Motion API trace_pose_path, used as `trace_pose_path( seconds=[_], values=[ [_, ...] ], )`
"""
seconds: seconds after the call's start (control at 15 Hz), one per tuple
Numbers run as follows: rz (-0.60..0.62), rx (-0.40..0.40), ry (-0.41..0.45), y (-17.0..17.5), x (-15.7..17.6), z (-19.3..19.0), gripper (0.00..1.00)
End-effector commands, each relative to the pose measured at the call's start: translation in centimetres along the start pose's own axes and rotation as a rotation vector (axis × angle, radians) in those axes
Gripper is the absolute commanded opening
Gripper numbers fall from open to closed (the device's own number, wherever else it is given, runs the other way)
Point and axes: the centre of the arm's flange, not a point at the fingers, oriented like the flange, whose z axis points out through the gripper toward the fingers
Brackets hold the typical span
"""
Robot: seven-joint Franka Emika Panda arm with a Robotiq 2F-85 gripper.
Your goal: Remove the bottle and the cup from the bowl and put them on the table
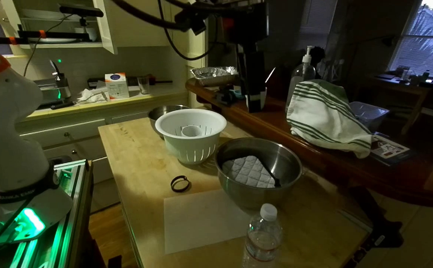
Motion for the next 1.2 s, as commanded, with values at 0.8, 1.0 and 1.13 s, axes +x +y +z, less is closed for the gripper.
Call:
trace_pose_path(
  seconds=[0.8, 1.0, 1.13],
  values=[
    [-0.344, 0.044, -0.148, -19.9, -3.8, 6.8, 1.0],
    [-0.389, 0.075, -0.162, -25.2, -7.3, 8.8, 1.0],
    [-0.401, 0.09, -0.161, -27.9, -9.5, 9.9, 1.0]
  ],
)
